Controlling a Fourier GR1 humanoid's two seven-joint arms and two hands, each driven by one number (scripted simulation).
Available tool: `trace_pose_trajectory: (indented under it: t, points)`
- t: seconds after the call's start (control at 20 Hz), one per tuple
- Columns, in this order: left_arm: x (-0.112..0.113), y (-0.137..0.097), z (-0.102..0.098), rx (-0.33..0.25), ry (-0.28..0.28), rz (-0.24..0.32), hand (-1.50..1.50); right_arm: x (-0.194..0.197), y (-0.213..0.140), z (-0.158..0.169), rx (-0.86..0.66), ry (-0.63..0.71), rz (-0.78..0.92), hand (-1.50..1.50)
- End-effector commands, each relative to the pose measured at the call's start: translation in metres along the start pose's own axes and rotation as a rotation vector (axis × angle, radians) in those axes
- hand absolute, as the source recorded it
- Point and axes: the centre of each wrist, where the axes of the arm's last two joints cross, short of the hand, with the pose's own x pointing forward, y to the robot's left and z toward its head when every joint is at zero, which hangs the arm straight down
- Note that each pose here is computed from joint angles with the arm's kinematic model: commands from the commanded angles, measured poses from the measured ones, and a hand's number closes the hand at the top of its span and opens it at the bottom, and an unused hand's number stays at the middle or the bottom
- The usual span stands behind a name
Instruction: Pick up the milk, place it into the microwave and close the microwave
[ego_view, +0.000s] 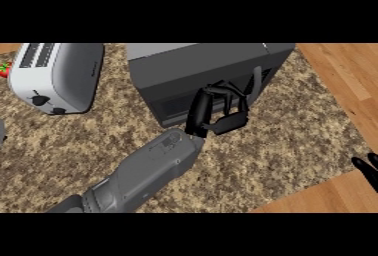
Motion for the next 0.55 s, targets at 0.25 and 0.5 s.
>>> trace_pose_trajectory:
  t: [0.25,0.5]
  points:
    - [-0.0011,0.0151,-0.0202,0.100,0.011,-0.034,1.50,0.0054,0.0028,-0.0048,0.038,-0.009,-0.018,-1.50]
    - [-0.0031,0.0161,-0.0190,0.111,0.004,-0.025,1.50,0.0084,0.0055,-0.0063,0.055,0.008,-0.017,-1.50]
